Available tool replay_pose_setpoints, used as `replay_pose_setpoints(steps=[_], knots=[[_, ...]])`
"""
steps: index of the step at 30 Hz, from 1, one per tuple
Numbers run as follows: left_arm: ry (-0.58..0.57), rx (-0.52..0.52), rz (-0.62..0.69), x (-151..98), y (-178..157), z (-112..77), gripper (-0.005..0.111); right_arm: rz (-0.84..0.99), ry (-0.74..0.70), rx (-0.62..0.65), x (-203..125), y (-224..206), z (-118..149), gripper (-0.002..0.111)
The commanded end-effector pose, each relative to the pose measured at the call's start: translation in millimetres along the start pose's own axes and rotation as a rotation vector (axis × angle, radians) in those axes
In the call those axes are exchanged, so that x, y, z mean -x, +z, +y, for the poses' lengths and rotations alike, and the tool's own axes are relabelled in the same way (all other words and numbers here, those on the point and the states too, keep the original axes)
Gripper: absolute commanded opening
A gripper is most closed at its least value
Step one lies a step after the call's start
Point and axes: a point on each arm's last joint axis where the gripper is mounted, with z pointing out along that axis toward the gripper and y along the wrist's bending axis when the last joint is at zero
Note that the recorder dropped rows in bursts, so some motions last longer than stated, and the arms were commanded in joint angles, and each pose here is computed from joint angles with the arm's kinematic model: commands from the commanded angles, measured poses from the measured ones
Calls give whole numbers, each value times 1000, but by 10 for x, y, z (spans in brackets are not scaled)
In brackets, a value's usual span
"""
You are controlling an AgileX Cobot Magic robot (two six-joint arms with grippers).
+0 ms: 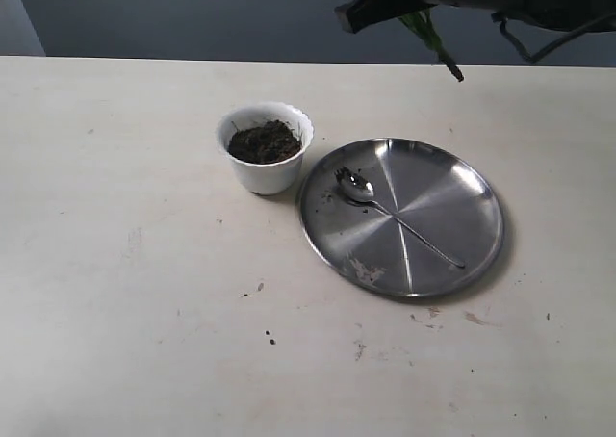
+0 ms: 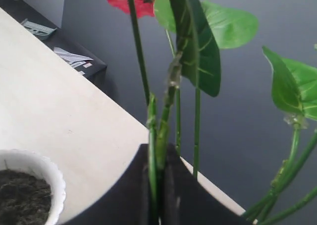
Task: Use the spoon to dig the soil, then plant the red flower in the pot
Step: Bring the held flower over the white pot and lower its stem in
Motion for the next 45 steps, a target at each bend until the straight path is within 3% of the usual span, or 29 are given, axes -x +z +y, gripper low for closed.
replay_pose_setpoints(steps=[1, 4, 9, 13, 18, 22, 31, 38, 45], knots=[[-2, 2, 3, -13, 1, 2, 0, 24, -74, -55, 28, -35, 26, -1], [-2, 2, 3, -13, 1, 2, 0, -12, -36, -61, 68, -48, 18, -1], [-2, 2, 3, -13, 1, 2, 0, -192, 243, -55, 308, -160, 95, -1], [-2, 2, 3, -13, 1, 2, 0, -235, 222, -8, 387, -223, 213, -1], [-2, 2, 3, -13, 1, 2, 0, -331, 376, -41, 115, -300, 305, -1], [-2, 2, 3, -13, 1, 2, 0, -390, 389, -24, -183, -441, 429, -1], [-2, 2, 3, -13, 1, 2, 0, -432, 247, 255, -501, -510, 818, -1], [-2, 2, 3, -13, 1, 2, 0, -747, 444, 201, -390, -495, 718, -1], [-2, 2, 3, -13, 1, 2, 0, -609, 485, 186, -747, -126, 842, -1]])
